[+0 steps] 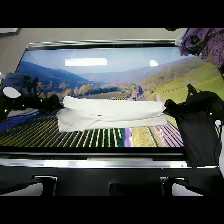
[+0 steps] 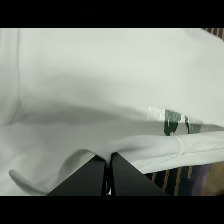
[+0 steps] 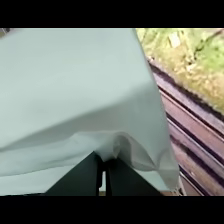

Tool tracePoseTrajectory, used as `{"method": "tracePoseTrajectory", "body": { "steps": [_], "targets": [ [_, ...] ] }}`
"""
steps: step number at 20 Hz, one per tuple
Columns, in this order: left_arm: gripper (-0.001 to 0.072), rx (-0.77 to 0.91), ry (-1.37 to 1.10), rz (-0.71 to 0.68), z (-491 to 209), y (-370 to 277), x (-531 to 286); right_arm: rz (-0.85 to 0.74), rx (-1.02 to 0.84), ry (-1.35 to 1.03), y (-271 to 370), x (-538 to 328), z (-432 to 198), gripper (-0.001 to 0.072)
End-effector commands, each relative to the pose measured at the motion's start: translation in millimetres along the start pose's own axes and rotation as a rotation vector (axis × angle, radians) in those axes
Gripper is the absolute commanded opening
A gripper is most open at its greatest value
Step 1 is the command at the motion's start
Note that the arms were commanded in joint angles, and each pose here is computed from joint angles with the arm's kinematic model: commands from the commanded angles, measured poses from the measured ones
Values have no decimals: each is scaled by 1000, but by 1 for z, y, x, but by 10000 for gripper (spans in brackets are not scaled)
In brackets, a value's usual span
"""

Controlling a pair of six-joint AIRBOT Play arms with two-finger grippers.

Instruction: Fold the clothes and pants, and hang the long-sleeved shirts on hangers.

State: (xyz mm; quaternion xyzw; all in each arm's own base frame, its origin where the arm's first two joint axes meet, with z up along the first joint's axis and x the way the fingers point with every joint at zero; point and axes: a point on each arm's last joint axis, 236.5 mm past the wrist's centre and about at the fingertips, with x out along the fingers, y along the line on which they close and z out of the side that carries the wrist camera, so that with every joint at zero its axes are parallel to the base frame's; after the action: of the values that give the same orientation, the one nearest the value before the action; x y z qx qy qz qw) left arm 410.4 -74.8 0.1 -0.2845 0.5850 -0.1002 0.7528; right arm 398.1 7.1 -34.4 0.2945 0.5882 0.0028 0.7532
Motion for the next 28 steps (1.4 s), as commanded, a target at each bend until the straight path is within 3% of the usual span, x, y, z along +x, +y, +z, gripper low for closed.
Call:
{"method": "tracePoseTrajectory", "body": {
  "steps": [1,14,15,16,17,18,19,21,23,28],
  "targets": [
    [18,7,-11,-11,35,-3,16,-11,5,-24,-1,12,20,32],
    [22,-157,-26,-44,77,23,85,-13,84,-70,-18,53,41,37],
    [42,-162,-25,-48,77,24,87,-3,93,-62,-17,56,40,92],
    [154,-164,-27,-52,78,23,87,16,108,-50,-12,56,38,249],
    [314,-161,-35,-54,81,22,83,31,107,-27,-6,52,36,398],
    [408,-156,-52,-59,86,19,75,31,80,1,-1,44,34,434],
    [410,-147,-71,-61,92,18,65,13,40,25,2,32,36,435],
    [414,-109,-96,-35,99,19,41,-17,15,23,-5,7,50,536],
    [414,-71,-107,6,100,24,17,2,88,0,-26,-9,62,543],
    [413,-25,-154,50,102,24,-18,208,160,160,-34,14,44,608]
  ]
}}
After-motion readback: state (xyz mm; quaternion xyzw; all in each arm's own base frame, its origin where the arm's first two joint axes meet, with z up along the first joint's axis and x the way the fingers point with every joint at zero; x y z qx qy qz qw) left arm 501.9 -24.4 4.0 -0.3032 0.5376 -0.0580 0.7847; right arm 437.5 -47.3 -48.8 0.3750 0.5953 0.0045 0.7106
